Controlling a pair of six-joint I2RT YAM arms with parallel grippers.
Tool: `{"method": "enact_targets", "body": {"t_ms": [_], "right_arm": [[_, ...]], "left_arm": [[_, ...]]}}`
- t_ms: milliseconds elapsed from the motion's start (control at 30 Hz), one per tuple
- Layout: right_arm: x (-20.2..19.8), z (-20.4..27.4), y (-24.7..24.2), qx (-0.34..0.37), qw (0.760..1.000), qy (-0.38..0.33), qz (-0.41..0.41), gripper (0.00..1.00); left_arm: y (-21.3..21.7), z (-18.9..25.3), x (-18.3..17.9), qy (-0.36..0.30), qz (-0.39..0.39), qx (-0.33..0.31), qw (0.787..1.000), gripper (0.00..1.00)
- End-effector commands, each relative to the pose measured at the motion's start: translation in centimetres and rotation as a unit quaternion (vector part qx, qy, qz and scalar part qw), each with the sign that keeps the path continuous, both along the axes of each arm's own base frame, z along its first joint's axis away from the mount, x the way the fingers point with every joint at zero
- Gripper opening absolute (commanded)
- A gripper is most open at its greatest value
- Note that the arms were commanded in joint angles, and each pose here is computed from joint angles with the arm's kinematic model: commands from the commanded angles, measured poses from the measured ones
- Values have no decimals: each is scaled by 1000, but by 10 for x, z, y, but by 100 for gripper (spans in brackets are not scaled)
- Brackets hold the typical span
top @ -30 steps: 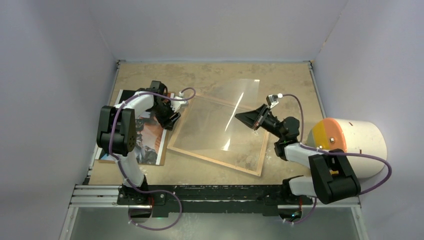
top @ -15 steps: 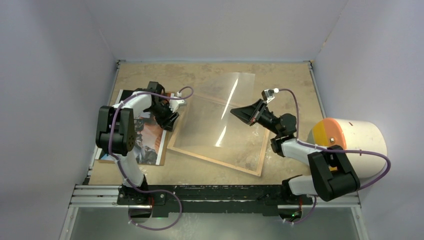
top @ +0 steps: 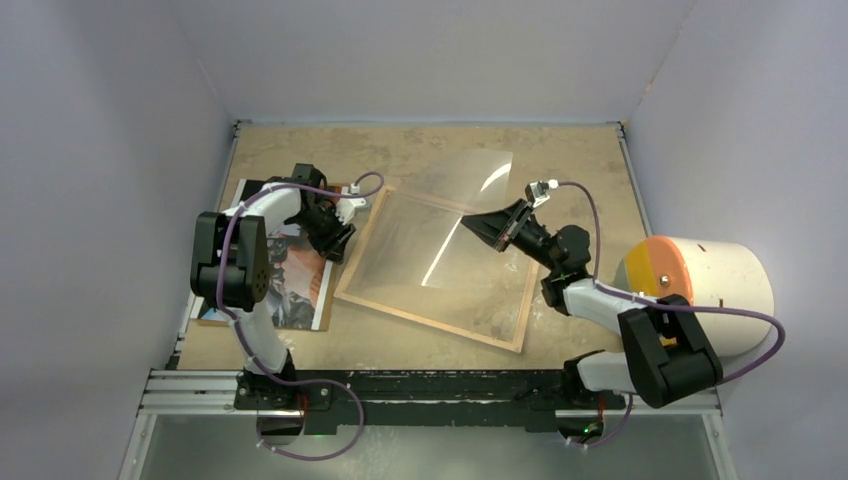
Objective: Put the photo into the frame
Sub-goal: Place the photo frame item in the photo frame.
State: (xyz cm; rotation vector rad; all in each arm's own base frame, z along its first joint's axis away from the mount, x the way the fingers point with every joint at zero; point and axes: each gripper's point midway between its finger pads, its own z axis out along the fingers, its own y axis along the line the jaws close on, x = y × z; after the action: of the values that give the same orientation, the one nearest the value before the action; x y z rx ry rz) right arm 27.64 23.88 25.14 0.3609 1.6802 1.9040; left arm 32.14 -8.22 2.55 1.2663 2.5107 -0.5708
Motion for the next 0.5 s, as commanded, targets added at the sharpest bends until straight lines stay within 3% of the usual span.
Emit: {"method": "enact_targets", "body": {"t_ms": [0, 467], "right_arm": [[-2, 20, 2, 4, 999, -35, -10, 0], [-3, 26, 22, 4, 999, -44, 11, 0]], "left_arm": [[-4, -5, -11, 26, 8, -16, 1000, 41], [-3, -10, -13, 28, 9, -13, 999, 38]]}}
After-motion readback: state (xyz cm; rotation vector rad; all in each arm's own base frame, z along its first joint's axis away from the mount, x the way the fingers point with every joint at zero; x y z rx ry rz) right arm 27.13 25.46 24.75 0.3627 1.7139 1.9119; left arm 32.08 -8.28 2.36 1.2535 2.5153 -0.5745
